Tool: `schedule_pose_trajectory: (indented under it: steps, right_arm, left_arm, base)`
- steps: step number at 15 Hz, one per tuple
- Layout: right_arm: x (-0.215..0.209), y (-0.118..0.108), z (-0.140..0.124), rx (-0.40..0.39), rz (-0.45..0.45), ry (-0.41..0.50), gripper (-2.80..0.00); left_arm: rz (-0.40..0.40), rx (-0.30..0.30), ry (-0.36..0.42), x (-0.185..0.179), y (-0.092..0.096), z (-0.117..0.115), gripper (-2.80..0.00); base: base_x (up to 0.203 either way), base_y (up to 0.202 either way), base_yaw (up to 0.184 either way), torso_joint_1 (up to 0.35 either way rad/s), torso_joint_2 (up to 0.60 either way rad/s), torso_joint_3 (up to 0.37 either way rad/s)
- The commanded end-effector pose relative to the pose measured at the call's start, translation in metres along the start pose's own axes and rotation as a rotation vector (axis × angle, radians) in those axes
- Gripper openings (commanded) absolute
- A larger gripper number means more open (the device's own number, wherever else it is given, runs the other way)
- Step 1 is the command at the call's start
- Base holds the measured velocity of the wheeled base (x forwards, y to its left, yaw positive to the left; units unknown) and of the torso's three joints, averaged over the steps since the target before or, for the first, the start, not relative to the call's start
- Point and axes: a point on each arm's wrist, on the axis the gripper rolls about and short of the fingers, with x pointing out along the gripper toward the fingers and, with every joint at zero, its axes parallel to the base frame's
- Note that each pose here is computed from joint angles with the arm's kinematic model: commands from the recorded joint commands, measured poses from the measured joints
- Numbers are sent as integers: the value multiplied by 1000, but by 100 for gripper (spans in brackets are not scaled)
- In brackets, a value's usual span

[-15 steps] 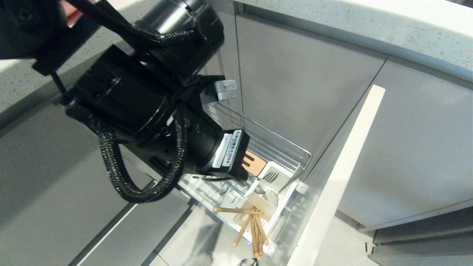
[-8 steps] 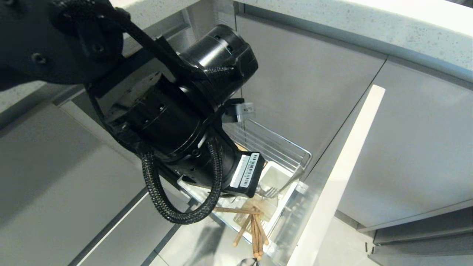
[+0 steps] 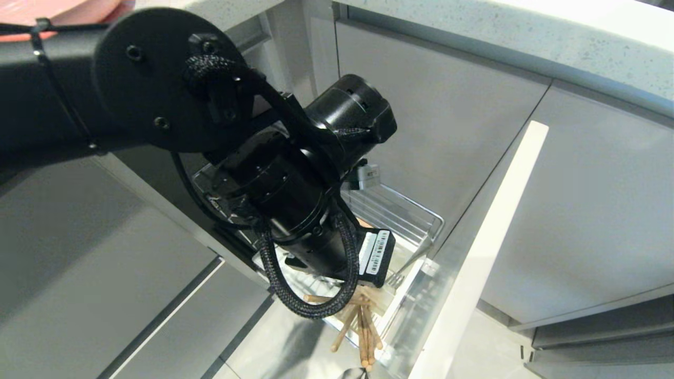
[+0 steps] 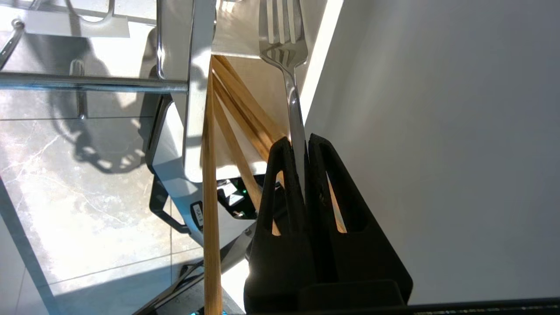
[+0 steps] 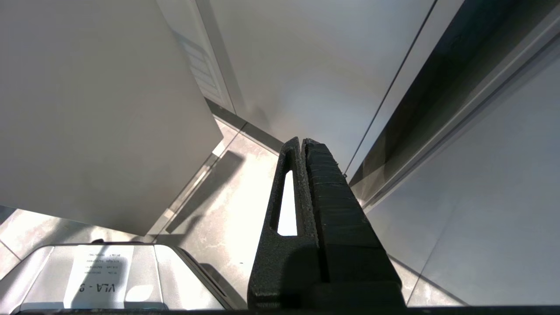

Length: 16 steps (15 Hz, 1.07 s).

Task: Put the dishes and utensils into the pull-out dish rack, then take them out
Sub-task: Pick up the fork and place it in the cupboard

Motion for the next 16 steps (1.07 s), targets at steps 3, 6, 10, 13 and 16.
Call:
schedule_pose_trajectory:
  steps: [3,6,10,13,16]
  right_arm:
    - [0,0,0,0,1,0,-280]
    - [0,0,0,0,0,1,-280]
    - [0,0,0,0,1,1,-280]
    - [0,0,0,0,0,1,-280]
    - [0,0,0,0,1,1,-280]
  left_arm:
    - [13,-12,12,14,2,5,-280]
    - [17,-19,10,18,4,8,-280]
    - [21,-21,9,27,4,12,-280]
    - [26,-25,15,35,5,14,-280]
    - [30,-26,22,41,5,15,-280]
  base:
    - [0,0,0,0,0,0]
    - [0,0,0,0,0,0]
    - [0,0,0,0,0,0]
    - [0,0,0,0,0,0]
    - [0,0,0,0,0,0]
